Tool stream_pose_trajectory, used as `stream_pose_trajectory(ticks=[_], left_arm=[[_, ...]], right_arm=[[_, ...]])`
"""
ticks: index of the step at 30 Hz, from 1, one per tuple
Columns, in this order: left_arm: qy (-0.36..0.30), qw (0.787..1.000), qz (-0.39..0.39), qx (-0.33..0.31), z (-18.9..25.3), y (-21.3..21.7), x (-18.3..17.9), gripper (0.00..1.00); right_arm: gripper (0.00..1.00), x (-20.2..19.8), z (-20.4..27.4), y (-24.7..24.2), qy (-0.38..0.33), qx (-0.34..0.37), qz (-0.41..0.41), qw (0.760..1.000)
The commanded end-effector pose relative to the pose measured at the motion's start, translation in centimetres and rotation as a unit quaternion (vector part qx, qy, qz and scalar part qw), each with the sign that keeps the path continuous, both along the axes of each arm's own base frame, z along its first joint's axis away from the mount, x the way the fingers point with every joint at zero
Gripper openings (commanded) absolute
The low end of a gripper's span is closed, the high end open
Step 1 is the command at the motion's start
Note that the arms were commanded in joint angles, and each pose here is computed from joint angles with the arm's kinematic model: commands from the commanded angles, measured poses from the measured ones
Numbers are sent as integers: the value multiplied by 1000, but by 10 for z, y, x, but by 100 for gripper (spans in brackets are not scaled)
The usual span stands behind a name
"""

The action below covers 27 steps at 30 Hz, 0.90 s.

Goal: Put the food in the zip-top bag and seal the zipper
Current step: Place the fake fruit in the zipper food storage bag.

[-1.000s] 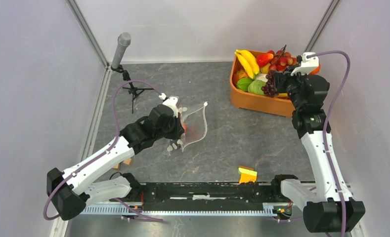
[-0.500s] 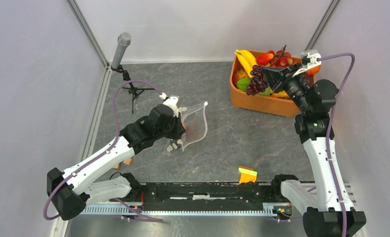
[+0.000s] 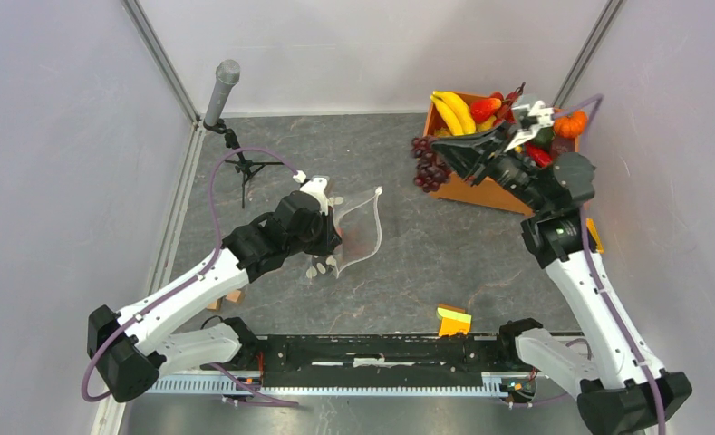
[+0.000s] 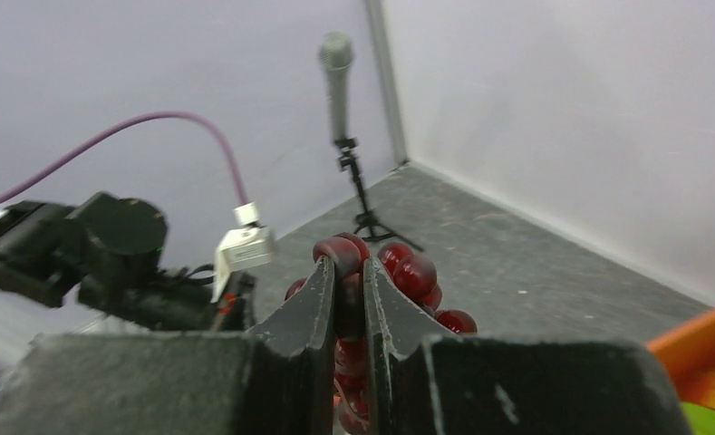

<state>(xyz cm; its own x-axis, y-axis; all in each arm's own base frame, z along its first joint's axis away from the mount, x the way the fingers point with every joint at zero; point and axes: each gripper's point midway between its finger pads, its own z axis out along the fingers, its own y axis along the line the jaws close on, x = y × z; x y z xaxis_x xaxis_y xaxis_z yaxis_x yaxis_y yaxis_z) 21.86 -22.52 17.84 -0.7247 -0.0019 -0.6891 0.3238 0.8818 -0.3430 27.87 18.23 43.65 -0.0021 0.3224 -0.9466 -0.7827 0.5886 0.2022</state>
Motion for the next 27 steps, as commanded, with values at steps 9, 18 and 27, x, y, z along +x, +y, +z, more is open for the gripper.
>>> stream_pose_trajectory(ticks=[9, 18, 27], left_arm=[[-7, 999, 14, -41, 16, -12, 9, 6], [-6, 999, 13, -42, 19, -12, 8, 6], [-7, 999, 17, -40, 19, -11, 9, 6]], right_arm=[[12, -30, -18, 84, 2, 3, 103, 995], [12, -37, -70, 134, 48, -31, 138, 989], [12, -26, -67, 138, 35, -52, 105, 993]])
